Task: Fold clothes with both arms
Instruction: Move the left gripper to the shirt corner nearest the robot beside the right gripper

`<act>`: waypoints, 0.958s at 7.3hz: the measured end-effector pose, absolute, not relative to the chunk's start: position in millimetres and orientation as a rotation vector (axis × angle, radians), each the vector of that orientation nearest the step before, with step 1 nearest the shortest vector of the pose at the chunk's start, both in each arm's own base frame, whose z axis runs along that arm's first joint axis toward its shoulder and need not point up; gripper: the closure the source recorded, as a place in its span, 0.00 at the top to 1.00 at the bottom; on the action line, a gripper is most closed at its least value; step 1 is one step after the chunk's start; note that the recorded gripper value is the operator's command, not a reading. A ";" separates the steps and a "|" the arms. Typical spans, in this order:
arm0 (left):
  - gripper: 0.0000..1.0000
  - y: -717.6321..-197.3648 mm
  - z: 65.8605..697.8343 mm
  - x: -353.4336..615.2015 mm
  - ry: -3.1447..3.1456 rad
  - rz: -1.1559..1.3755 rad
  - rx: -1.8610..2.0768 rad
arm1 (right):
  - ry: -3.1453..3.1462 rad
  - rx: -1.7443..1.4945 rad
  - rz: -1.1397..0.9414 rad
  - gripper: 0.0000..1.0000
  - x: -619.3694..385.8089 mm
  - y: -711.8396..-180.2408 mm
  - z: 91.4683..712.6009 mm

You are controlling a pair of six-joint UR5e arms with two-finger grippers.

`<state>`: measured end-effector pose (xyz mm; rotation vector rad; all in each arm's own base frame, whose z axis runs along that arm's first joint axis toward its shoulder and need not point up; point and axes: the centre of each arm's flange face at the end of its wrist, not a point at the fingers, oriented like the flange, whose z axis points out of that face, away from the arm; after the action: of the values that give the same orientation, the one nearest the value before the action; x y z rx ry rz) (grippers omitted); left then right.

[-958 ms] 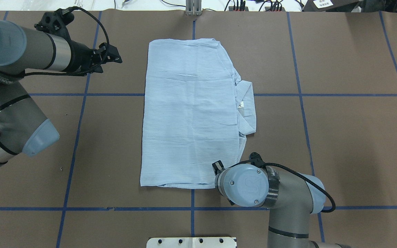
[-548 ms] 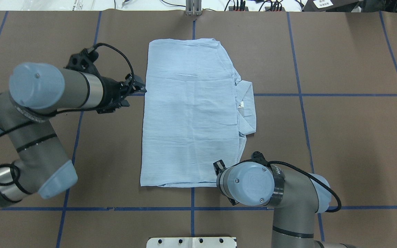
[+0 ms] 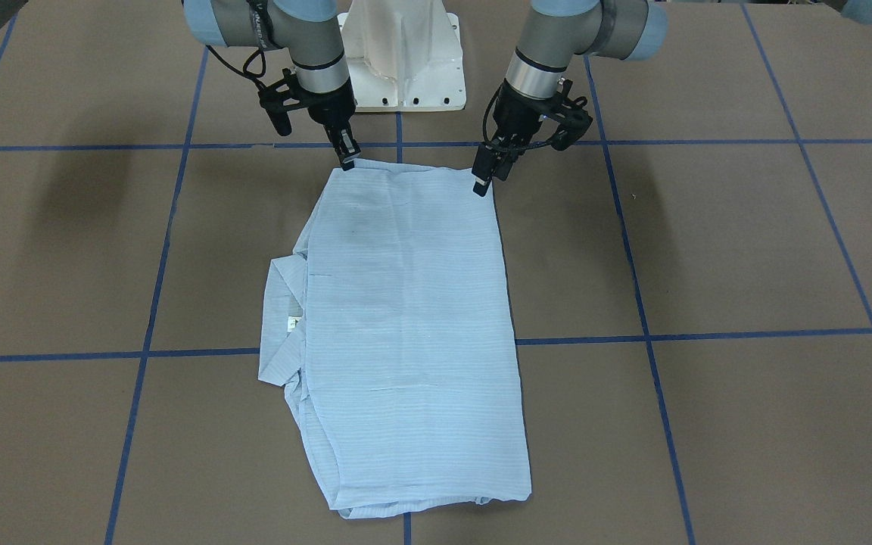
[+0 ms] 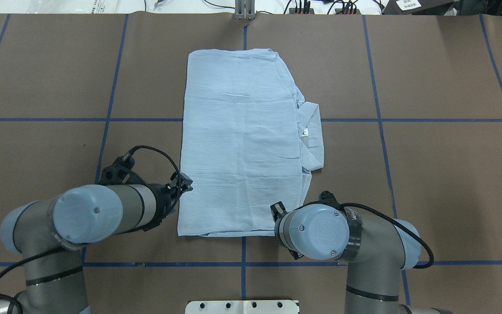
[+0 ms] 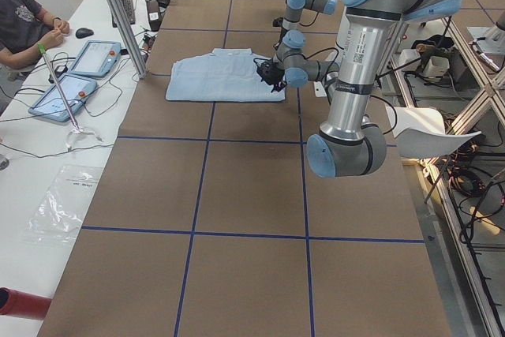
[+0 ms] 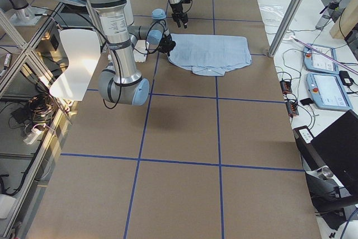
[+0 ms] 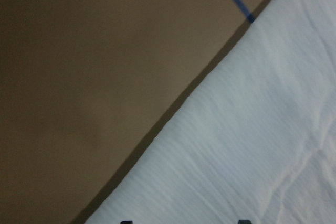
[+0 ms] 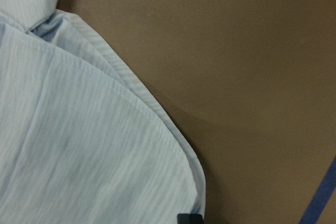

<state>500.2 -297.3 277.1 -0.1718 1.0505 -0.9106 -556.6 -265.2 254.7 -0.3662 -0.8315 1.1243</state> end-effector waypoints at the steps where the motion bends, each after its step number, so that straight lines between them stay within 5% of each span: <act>1: 0.71 -273.1 283.3 515.1 1.005 -0.930 -0.201 | -0.833 -0.367 1.124 0.00 -556.0 -265.2 254.2; 5: 0.67 -250.8 295.1 533.8 0.956 -0.927 -0.205 | -0.835 -0.367 1.123 0.00 -554.9 -265.0 253.6; 7: 0.57 -253.3 301.8 538.9 0.945 -0.931 -0.182 | -0.834 -0.367 1.123 0.00 -555.1 -264.5 253.9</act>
<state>538.9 -253.3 301.8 -0.1819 0.9454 -0.9312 -555.1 -264.5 253.9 -0.3673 -0.8342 1.1226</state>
